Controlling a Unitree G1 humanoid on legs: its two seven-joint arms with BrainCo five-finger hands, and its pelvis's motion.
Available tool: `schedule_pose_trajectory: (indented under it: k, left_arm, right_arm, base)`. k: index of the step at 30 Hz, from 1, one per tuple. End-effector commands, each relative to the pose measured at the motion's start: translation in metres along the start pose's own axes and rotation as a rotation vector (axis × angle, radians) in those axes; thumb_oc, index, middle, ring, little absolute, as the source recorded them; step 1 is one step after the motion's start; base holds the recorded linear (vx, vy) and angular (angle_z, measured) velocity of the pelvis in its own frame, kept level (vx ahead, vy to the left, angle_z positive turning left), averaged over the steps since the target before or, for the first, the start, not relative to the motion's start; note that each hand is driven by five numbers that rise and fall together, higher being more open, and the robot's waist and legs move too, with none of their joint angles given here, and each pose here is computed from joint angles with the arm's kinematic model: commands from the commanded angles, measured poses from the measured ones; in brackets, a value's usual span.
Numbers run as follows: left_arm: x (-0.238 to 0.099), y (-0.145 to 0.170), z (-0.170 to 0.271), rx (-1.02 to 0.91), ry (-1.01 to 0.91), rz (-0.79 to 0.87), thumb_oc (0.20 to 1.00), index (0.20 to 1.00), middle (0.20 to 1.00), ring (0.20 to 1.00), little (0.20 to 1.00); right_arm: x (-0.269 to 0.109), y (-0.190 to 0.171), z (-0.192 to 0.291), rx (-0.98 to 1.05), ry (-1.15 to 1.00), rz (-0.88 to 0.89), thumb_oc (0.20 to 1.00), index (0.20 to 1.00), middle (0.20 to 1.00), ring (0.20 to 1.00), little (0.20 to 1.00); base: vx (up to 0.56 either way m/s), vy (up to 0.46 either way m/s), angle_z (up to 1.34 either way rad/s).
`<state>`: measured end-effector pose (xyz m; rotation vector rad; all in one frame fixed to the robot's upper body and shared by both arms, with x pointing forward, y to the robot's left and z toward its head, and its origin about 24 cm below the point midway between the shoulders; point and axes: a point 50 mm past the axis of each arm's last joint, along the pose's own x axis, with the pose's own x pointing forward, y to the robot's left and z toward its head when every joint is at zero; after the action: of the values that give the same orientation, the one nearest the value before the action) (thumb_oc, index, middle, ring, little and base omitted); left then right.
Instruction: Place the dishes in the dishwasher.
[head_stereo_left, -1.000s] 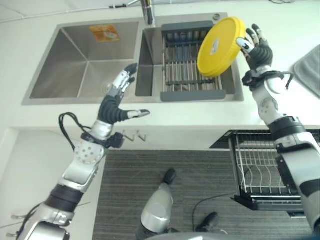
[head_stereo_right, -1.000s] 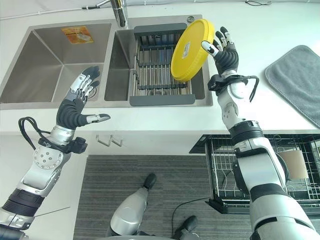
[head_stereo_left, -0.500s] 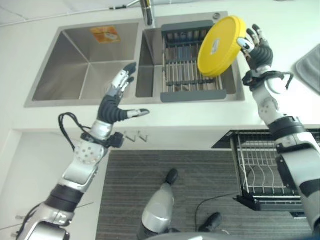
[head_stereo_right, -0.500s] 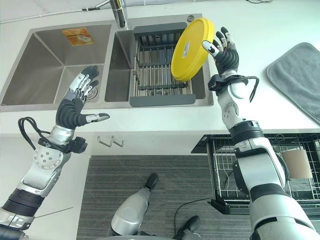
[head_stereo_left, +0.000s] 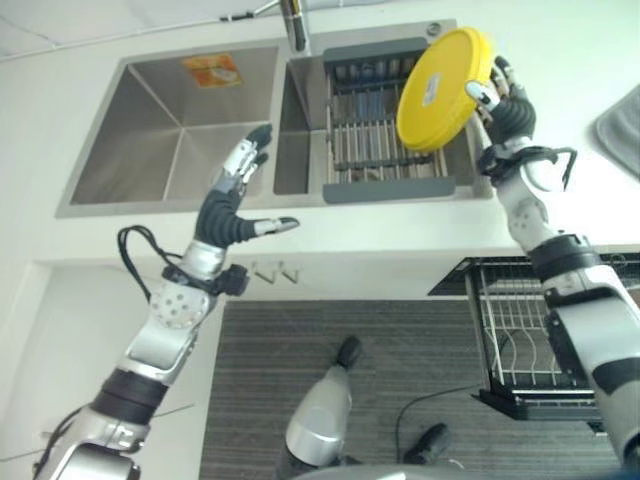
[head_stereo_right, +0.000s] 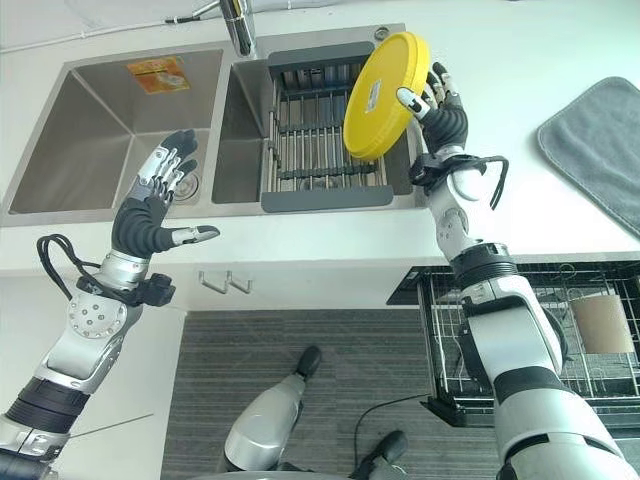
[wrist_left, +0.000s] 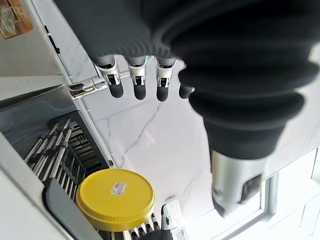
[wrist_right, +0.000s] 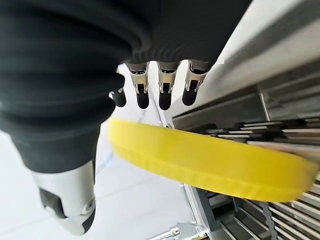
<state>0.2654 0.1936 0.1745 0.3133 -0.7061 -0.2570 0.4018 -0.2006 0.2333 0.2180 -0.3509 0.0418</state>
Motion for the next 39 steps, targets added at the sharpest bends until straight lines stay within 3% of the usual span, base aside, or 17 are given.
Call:
schedule_pose_trajectory:
  k: [1,12,23,39]
  left_arm:
    - [0.005,-0.003,0.015,-0.035,-0.101,0.024,1.000,1.000,1.000,1.000,1.000]
    - [0.006,-0.004,0.016,-0.040,-0.105,0.020,1.000,1.000,1.000,1.000,1.000]
    - [0.011,-0.002,0.021,-0.015,-0.140,0.020,1.000,1.000,1.000,1.000,1.000]
    - [0.011,-0.005,0.021,-0.025,-0.137,0.020,1.000,1.000,1.000,1.000,1.000]
  right_arm:
    - [0.006,0.015,0.019,0.000,-0.074,0.069,1.000,1.000,1.000,1.000,1.000]
    - [0.007,0.015,0.017,0.015,-0.073,0.050,1.000,1.000,1.000,1.000,1.000]
    - [0.016,0.011,0.022,-0.245,-0.008,-0.008,1.000,1.000,1.000,1.000,1.000]
    - [0.020,0.008,0.031,-0.206,0.007,-0.038,1.000,1.000,1.000,1.000,1.000]
  base:
    - [0.00,0.000,0.00]
    - [0.00,0.000,0.00]
    - [0.00,0.004,0.01]
    - [-0.01,0.009,0.00]
